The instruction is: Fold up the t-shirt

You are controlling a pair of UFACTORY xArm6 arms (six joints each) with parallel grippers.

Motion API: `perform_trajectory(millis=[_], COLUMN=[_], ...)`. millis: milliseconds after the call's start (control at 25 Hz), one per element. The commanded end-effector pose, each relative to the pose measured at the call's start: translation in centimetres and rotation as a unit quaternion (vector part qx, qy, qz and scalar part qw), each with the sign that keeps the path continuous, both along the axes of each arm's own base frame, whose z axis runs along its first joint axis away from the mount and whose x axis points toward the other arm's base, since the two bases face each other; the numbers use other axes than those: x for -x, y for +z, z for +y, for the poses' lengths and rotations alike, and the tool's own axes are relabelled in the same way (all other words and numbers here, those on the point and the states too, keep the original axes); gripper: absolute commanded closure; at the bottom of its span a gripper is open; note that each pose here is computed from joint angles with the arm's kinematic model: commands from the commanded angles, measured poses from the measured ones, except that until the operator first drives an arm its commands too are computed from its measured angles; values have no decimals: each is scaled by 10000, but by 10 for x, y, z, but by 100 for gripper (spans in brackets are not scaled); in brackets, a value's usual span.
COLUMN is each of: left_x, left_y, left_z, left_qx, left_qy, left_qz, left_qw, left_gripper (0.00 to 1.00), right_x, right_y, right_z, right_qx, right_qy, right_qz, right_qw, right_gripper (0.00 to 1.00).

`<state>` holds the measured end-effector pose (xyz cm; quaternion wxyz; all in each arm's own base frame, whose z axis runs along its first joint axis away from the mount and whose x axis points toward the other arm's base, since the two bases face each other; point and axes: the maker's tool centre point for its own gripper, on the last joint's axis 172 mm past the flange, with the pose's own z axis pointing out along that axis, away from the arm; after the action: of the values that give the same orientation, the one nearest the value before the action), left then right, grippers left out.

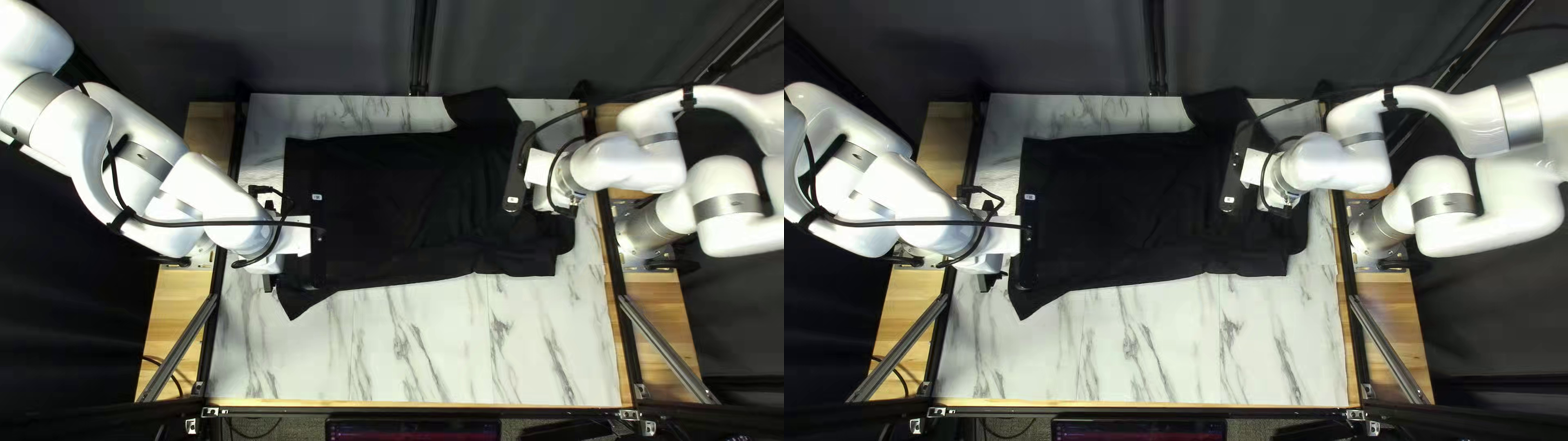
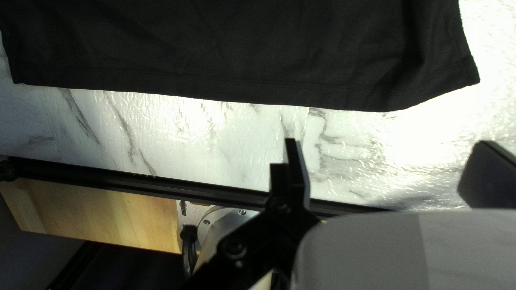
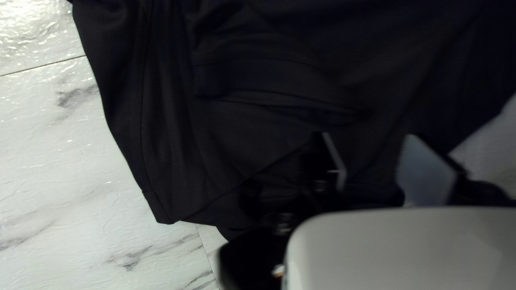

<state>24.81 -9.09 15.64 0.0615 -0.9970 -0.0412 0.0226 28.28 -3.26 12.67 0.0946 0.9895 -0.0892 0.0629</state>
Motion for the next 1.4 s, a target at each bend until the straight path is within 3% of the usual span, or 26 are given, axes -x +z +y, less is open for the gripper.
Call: perform_trajectory(millis=[40,200,320,440,480,1080,1200,1400], left_x=[0,0,-7,-4,2,2,2,2], left_y=[0,0,-11,-12,-6,-6,-6,-6], left_z=[0,0,-11,6,19,19,19,19], left_qx=[0,0,-200,-323,-319,-319,-319,-319], left_qy=[0,0,177,226,220,220,220,220], left_qz=[0,0,95,181,179,179,179,179], left_qw=[10000,10000,9996,9991,9991,9991,9991,9991], left_gripper=[0,0,0,0,0,0,0,0], right_x=[2,0,-1,0,1,2,6,4], right_y=[9,6,1,-9,-12,-22,5,44], right_z=[21,44,51,50,48,39,24,8], right_qx=[99,194,229,205,193,198,-36,-183], right_qy=[89,161,195,204,206,306,255,224], right_qz=[-38,-85,-119,-134,-135,-112,18,148], right_qw=[9999,9996,9995,9995,9995,9993,9997,9995], right_gripper=[0,0,0,0,0,0,0,0])
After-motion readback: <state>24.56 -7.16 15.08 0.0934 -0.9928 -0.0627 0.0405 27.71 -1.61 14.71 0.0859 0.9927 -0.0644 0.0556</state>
